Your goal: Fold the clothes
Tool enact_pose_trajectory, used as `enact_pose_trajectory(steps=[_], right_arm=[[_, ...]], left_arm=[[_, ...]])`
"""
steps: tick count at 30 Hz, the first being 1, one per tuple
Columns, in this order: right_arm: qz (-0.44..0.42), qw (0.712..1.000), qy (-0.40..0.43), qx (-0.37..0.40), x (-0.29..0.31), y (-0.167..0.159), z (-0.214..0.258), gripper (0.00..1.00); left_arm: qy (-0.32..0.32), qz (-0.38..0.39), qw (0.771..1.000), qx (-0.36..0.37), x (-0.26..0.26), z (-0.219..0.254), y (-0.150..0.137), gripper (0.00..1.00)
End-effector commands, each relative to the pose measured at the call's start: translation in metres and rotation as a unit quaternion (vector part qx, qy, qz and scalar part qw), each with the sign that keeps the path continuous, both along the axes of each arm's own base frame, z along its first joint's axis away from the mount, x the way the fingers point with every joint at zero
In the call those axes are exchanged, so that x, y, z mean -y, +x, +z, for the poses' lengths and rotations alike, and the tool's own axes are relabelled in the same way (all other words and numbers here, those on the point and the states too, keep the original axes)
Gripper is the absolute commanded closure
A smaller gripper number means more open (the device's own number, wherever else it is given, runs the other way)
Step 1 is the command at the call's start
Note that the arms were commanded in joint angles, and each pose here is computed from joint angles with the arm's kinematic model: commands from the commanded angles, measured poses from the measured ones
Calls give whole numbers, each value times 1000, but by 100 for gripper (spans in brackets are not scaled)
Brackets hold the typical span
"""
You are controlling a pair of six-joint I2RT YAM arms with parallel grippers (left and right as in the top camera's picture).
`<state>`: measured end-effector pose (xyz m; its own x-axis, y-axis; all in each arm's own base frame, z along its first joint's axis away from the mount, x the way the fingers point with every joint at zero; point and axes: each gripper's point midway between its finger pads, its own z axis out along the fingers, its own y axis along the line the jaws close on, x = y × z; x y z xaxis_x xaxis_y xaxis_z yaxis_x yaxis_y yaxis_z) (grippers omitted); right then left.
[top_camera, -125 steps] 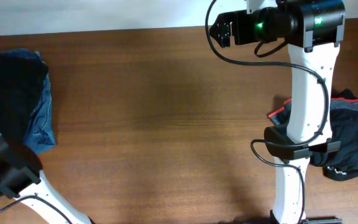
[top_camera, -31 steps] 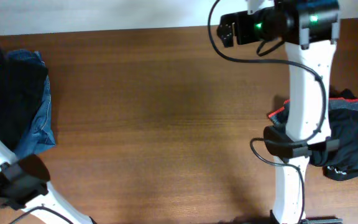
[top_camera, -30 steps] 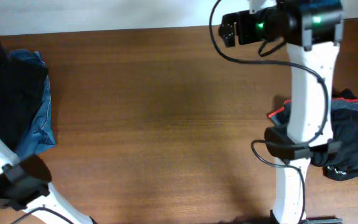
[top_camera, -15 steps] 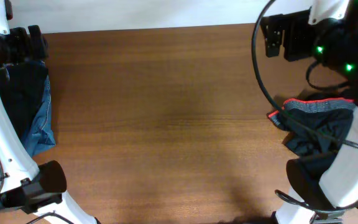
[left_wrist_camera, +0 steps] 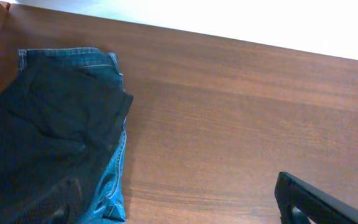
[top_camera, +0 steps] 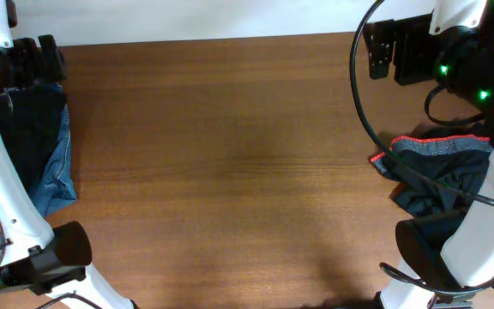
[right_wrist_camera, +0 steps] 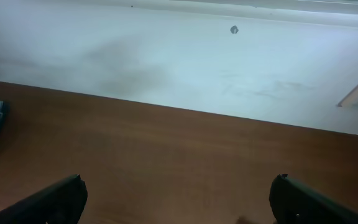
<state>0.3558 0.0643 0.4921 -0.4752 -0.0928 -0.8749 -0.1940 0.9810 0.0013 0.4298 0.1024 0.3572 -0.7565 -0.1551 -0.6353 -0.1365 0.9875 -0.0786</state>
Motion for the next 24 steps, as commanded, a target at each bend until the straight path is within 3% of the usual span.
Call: enact_pose_trajectory(steps=[1,5,11,18,24], right_arm=[[0,1000,-6,-1,-1,0,-1,1],[-3,1000,-8,0,1,0,-1,1],[-25,999,-10,47,14,-28,30,1],[-16,968,-55,243,24,-64,94,1],[-15,953,-45,299,36,-92,46,2]], left_arm=[[0,-2,1000,15,3,11,-4,1],[0,-2,1000,15,3,11,-4,1],[0,-2,1000,15,3,11,-4,1],[0,-2,1000,15,3,11,-4,1],[0,-2,1000,15,3,11,-4,1]])
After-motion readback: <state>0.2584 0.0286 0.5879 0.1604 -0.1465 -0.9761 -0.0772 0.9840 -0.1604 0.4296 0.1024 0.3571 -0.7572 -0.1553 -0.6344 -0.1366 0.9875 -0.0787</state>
